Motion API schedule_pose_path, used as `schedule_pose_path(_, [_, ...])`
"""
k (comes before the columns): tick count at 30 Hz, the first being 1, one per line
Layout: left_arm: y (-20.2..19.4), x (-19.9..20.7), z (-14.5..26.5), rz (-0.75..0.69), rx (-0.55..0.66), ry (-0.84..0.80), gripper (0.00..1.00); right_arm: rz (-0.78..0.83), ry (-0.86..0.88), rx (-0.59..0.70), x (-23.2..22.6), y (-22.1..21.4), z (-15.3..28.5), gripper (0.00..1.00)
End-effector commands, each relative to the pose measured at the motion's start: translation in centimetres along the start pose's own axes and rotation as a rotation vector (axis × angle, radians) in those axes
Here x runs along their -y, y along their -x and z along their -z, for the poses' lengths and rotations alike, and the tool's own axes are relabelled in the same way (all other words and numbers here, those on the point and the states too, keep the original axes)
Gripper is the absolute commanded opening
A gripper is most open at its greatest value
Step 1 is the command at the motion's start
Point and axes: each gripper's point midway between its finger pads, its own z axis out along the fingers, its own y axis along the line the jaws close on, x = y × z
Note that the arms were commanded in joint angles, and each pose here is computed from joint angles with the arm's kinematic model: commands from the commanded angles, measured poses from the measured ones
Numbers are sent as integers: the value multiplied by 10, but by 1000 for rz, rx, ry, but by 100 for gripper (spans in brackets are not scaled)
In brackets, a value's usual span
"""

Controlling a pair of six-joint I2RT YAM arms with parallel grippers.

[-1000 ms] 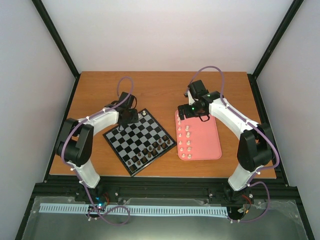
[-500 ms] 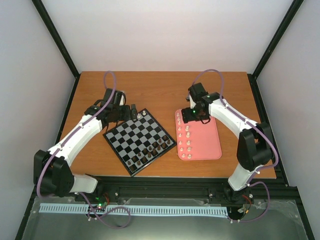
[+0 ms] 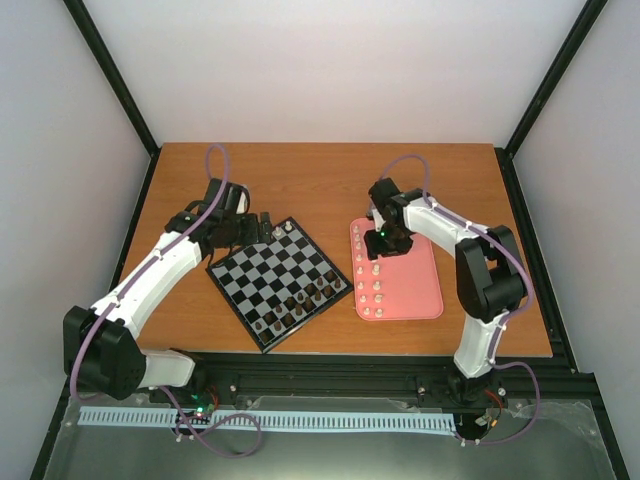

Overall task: Set up the chess pieces on the board
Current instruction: Pick up the chess piece from the storage box.

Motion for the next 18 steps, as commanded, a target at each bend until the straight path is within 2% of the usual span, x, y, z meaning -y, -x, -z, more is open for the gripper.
schedule_pose_path(1, [10,6,13,-22,35,-7,100,6,23,-16,-2,5,-3,54])
schedule_pose_path(6, [10,5,13,-17,35,-3,100,10,15,-22,-1,11,-9,48])
schedule_pose_path(13, [10,3,14,-21,36,11,100,10,-16,-29,3,21,-15,28])
schedule_pose_path(18, [7,0,13,-22,29,21,100,9,-8,-44,2,20,-17,21])
